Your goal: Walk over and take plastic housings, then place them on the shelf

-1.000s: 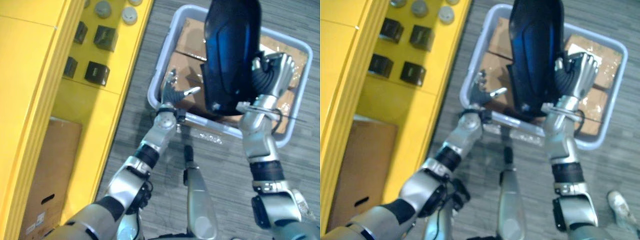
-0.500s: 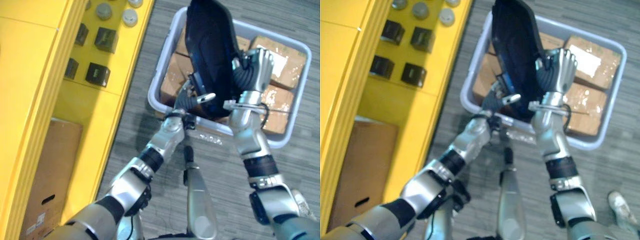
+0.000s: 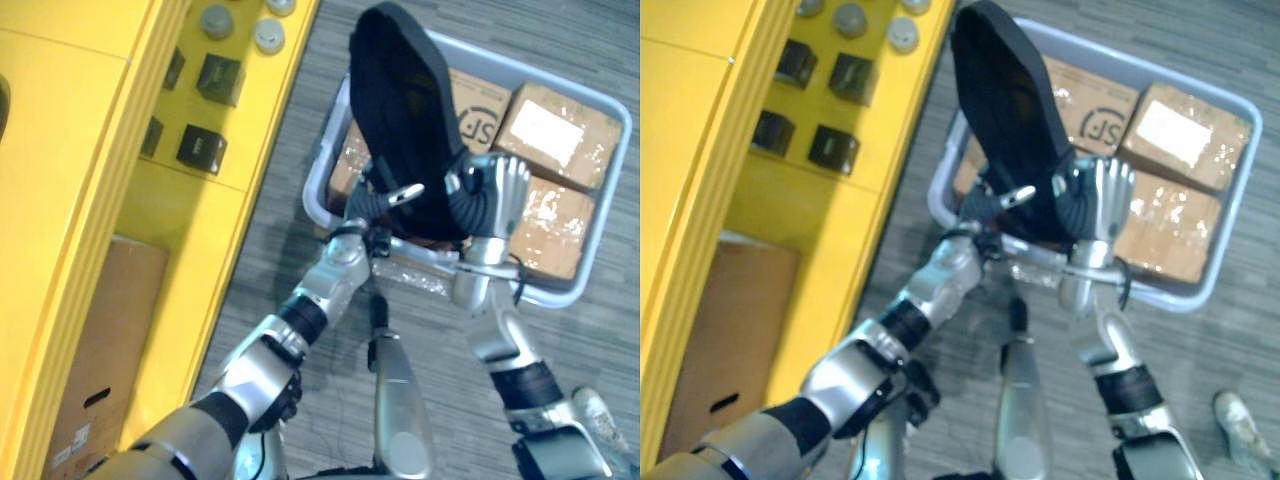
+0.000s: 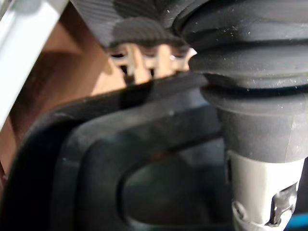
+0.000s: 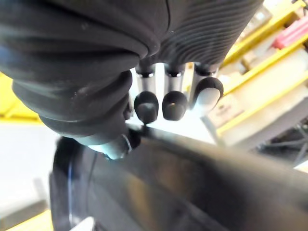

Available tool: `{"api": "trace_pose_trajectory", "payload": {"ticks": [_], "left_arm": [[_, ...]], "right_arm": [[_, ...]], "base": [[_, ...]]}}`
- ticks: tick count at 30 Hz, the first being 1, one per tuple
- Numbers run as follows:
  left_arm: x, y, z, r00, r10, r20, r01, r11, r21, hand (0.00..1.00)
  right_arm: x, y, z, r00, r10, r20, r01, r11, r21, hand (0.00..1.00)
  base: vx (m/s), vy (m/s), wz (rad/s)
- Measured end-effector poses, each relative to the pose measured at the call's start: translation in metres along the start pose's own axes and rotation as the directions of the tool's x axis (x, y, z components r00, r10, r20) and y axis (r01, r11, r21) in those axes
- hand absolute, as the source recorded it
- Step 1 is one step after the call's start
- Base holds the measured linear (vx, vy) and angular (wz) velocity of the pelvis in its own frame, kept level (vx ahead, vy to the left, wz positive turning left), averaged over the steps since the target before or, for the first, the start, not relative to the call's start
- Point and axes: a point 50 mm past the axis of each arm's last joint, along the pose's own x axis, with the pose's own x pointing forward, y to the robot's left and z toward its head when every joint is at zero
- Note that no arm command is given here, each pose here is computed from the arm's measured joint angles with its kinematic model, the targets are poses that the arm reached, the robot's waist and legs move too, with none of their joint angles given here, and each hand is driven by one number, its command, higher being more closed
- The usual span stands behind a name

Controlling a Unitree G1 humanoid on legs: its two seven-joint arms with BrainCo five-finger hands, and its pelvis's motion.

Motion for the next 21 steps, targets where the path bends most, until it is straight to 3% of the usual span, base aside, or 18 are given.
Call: {"api": "trace_pose_trajectory", "payload": {"ticks": [8,9,16,21], "left_arm": [[0.002,0.005,0.000,0.998,0.068,-0.002,-0.068,0.997,0.040,0.00],[0.003,0.005,0.000,0.997,0.071,-0.003,-0.071,0.997,0.044,1.00],[0.003,0.005,-0.002,0.996,0.083,-0.024,-0.083,0.997,0.003,1.00],[0.002,0.003,-0.006,0.995,0.070,-0.071,-0.077,0.992,-0.104,1.00]], "right_arm": [[-0.014,-0.001,0.006,1.000,0.010,0.016,-0.011,1.000,0.029,1.00],[-0.014,-0.001,0.006,1.000,0.011,0.017,-0.011,0.999,0.030,1.00],[-0.016,0.001,0.007,0.999,0.024,0.022,-0.025,0.999,0.028,1.00],[-0.016,-0.001,0.006,0.998,0.035,0.049,-0.035,0.999,0.014,1.00]], "base": [[0.03,-0.037,-0.10],[0.01,-0.038,-0.04],[0.00,-0.033,-0.04],[0.01,-0.053,-0.07]]}}
